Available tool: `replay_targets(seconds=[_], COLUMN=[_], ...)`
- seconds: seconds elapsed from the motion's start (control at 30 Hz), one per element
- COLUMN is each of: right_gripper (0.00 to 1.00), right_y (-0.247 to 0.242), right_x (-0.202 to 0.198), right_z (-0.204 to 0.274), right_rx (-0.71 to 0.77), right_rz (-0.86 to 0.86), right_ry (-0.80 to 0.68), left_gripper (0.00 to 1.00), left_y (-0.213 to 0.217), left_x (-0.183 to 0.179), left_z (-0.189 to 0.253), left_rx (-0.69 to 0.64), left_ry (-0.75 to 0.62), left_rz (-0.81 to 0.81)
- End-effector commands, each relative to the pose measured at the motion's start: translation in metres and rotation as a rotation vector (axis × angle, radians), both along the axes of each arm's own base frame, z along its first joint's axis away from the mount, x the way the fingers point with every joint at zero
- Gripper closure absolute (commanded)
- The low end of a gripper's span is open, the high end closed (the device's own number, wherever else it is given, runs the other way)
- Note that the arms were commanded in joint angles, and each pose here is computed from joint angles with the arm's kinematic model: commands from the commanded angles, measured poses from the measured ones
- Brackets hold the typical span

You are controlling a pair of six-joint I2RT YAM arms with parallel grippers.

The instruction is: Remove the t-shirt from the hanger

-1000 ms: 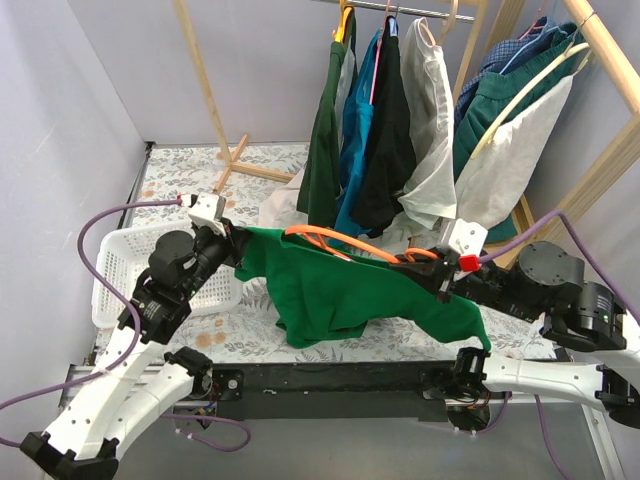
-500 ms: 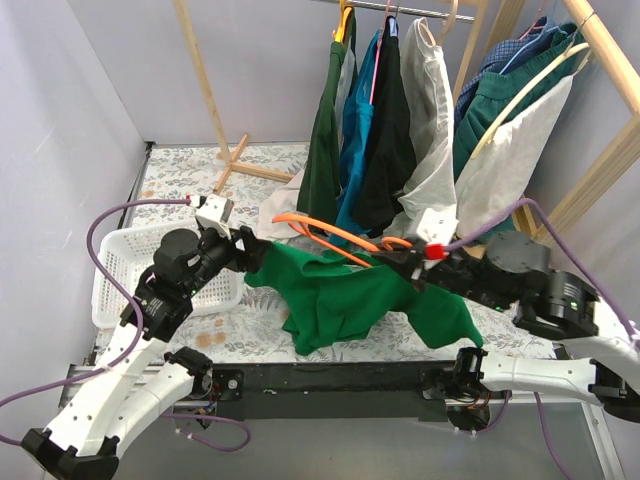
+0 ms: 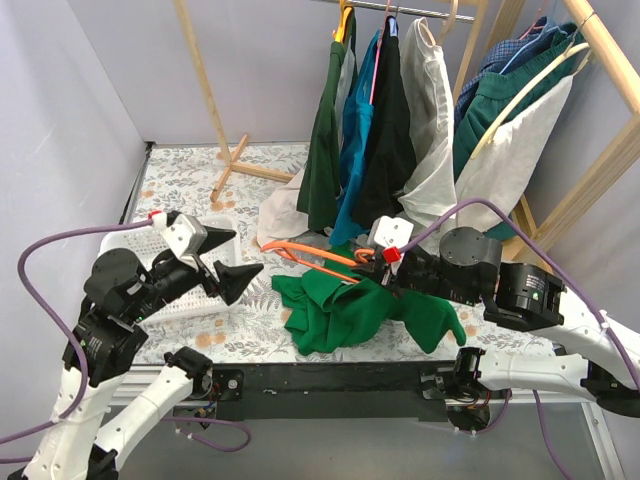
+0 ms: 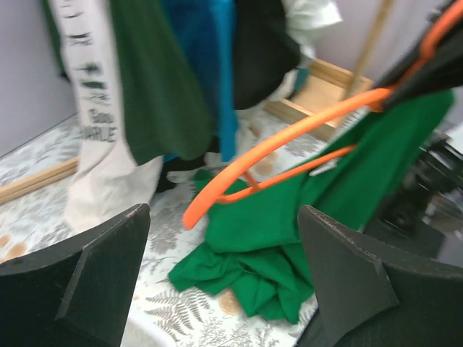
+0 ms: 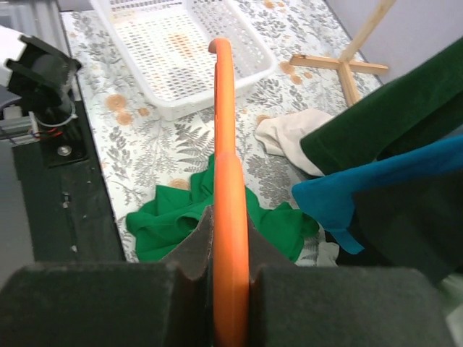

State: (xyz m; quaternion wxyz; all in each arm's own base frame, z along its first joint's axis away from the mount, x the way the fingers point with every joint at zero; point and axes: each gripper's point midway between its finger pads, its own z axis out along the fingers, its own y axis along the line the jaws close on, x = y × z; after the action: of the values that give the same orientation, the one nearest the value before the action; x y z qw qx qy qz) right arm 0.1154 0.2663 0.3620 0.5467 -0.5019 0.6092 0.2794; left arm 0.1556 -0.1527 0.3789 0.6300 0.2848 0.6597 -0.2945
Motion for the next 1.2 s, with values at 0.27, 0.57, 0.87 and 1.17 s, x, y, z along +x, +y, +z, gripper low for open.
replay_targets(seconds=[0.27, 0.57, 0.87, 1.17], right_gripper=[0.99, 0.99, 0.99, 0.99], right_y=[0.021, 0.034, 0.044, 0.033], right_x=[-0.031, -0.036, -0.039, -0.008], right_z=[0.02, 0.025, 0.028, 0.005], right_rx=[0.044, 0.079, 0.109, 0.111], right_rz=[0.184, 0.239, 0.273, 0.069], right_ry=[0.078, 0.08, 0.076, 0.069], left_gripper=[0.2, 0.33, 0.69, 1.0], left_y=[-0.049, -0.059, -0.063, -0.05], left_x=[-0.025, -0.04, -0.042, -0.024], left_z=[-0.03, -0.055, -0.064, -0.048], left_rx=[0.063, 0.061, 0.062, 0.069], left_ry=[0.134, 0.243, 0.279, 0.201], left_rz=[-0.385, -0.508, -0.541, -0.377])
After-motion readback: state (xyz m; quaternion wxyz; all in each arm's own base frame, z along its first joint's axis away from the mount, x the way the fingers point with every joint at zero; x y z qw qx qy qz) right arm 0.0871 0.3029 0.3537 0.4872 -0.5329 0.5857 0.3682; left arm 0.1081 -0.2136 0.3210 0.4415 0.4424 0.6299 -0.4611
